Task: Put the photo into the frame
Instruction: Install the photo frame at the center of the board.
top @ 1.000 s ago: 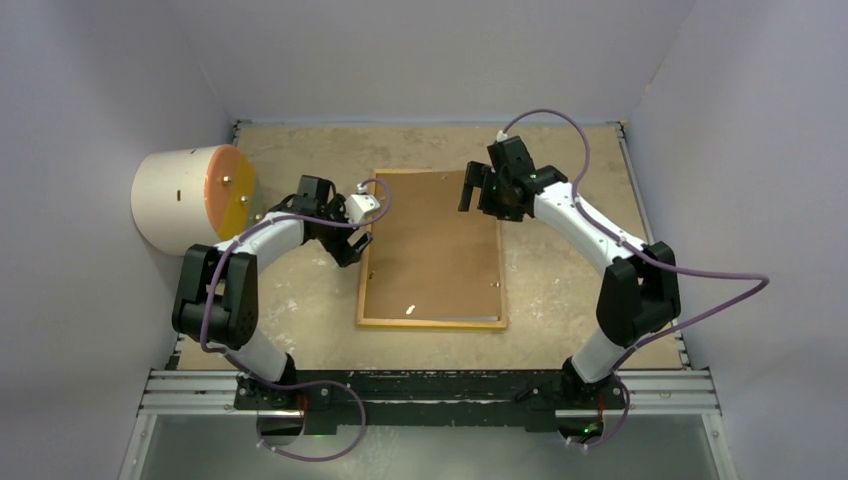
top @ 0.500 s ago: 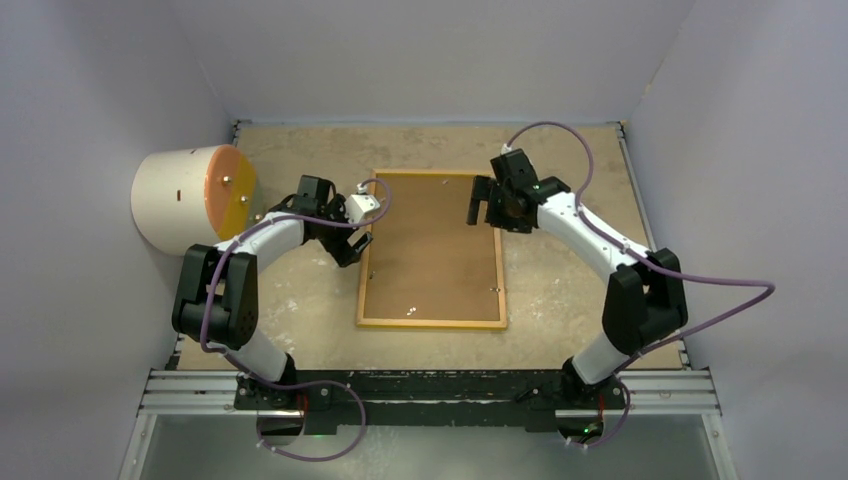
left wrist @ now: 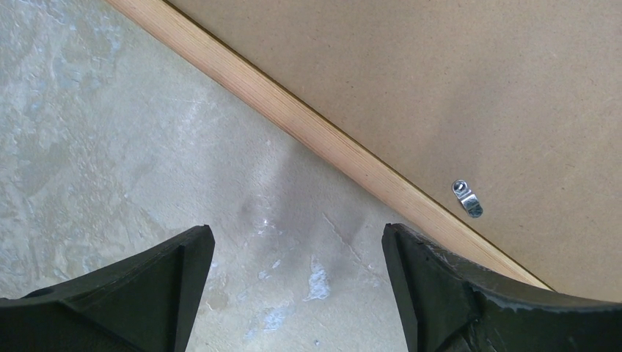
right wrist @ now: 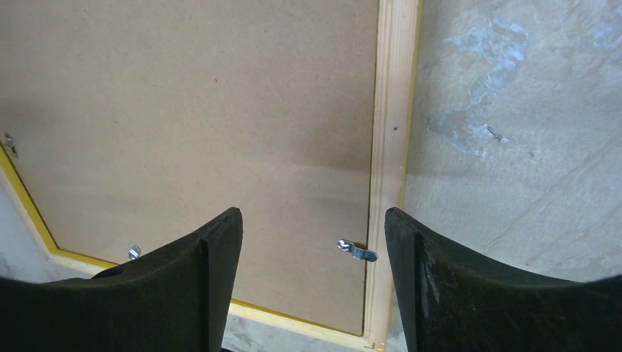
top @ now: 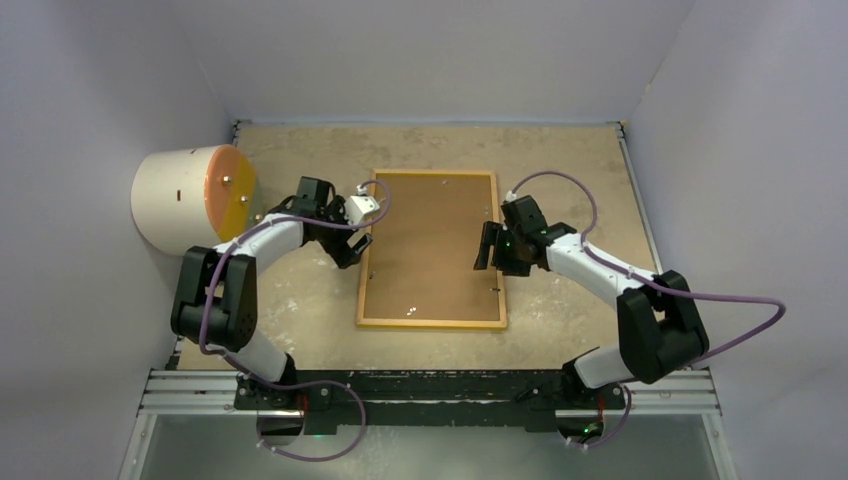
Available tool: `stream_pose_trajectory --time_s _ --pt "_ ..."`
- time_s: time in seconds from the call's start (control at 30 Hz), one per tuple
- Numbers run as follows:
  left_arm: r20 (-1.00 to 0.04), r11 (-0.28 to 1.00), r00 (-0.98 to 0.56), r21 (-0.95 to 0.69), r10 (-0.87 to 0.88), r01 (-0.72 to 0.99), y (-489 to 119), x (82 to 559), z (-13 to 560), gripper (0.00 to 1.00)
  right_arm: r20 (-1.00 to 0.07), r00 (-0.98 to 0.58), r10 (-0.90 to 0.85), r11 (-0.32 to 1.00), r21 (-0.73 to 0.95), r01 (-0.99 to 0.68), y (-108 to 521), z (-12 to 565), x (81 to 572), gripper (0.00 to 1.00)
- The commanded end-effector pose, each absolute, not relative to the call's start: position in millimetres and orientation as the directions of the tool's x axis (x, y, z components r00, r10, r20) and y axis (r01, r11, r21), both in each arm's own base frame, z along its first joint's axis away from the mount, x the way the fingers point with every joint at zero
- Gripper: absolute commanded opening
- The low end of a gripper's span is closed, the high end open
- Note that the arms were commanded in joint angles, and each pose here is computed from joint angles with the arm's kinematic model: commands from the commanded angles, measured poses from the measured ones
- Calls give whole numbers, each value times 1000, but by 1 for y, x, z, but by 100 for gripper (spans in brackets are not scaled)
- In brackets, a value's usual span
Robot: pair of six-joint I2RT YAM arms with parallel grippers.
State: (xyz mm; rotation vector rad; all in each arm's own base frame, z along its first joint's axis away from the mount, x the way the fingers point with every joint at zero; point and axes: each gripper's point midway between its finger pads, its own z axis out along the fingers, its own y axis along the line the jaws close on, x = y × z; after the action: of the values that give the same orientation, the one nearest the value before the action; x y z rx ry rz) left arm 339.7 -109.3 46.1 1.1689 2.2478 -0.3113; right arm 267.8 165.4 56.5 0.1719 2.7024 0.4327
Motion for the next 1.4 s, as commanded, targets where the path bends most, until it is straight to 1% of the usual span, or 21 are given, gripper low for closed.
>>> stream_pose_trajectory --time_s 0.0,0.33,0.77,1.37 --pt "-625 576 -421 58 658 815 -112 335 56 90 -389 -901 192 922 386 29 178 62 273 72" --pt "-616 571 -428 43 661 820 -111 324 45 90 -353 -917 185 921 387 37 176 49 262 67" --pt "-616 573 -430 43 660 819 -110 321 43 89 -304 -933 191 926 372 68 168 39 241 62" --pt "-617 575 -427 50 661 817 -109 320 42 89 -287 -935 210 914 397 83 166 43 225 61"
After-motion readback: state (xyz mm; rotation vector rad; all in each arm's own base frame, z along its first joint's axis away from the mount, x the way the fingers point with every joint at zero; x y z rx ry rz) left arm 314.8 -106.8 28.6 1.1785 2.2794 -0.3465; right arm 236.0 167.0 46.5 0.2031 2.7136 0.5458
